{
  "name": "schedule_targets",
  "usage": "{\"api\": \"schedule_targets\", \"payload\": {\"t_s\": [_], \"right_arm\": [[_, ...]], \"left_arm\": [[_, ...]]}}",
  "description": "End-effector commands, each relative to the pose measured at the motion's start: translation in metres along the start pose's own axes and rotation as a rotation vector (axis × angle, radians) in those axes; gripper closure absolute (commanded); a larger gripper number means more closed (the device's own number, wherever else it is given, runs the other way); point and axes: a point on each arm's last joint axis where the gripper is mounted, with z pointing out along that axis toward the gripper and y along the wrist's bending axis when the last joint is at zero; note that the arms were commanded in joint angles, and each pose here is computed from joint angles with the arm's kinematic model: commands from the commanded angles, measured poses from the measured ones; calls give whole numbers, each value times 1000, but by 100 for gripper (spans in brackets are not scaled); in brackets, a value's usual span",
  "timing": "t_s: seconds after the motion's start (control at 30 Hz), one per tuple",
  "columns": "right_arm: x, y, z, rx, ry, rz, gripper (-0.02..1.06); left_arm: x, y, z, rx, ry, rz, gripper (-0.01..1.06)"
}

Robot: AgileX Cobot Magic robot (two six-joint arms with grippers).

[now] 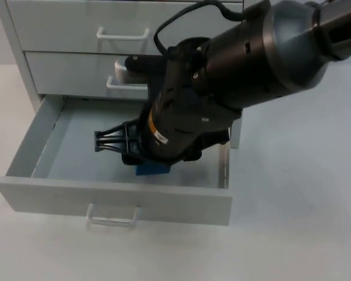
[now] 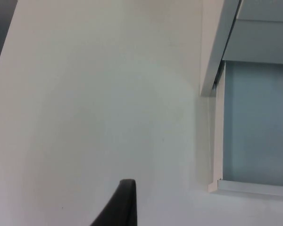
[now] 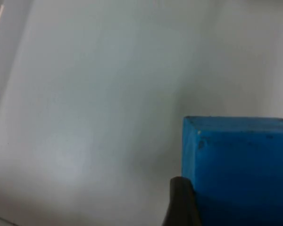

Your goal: Open the drawer with the left hand, place the block into the drawer with the right hand, then close the drawer with the left hand.

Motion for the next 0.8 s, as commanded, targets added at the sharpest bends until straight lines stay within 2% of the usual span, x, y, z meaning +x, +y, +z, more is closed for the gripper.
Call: {"api": "schedule_targets", "payload": {"t_s": [0.0, 0.07, 0.1, 0.17, 0.23, 0.43, 0.57, 0.67, 0.77], "right_arm": [[-4, 3, -1, -20, -21, -11, 74], [-4, 3, -1, -18, -21, -12, 53], [-4, 3, -1, -18, -21, -12, 53], [-5, 3, -1, -18, -24, -19, 37], [-5, 3, -1, -16, -31, -33, 30], [-9, 4, -8, -18, -40, -26, 29], [-26, 4, -38, -21, -62, -31, 29], [-31, 5, -56, -36, -37, -28, 29], [-35, 3, -77, -47, 10, -77, 29]], "left_arm": [[-2, 0, -2, 2, -24, -5, 0], [-2, 0, -2, 2, -24, -5, 0], [-2, 0, -2, 2, -24, -5, 0], [-2, 0, -2, 2, -24, -5, 0], [-2, 0, -2, 2, -24, -5, 0], [-2, 0, -2, 2, -24, -5, 0], [-2, 0, -2, 2, -24, -5, 0], [-2, 0, -2, 3, -31, -5, 0], [-2, 0, -2, 3, -33, -5, 0]]}}
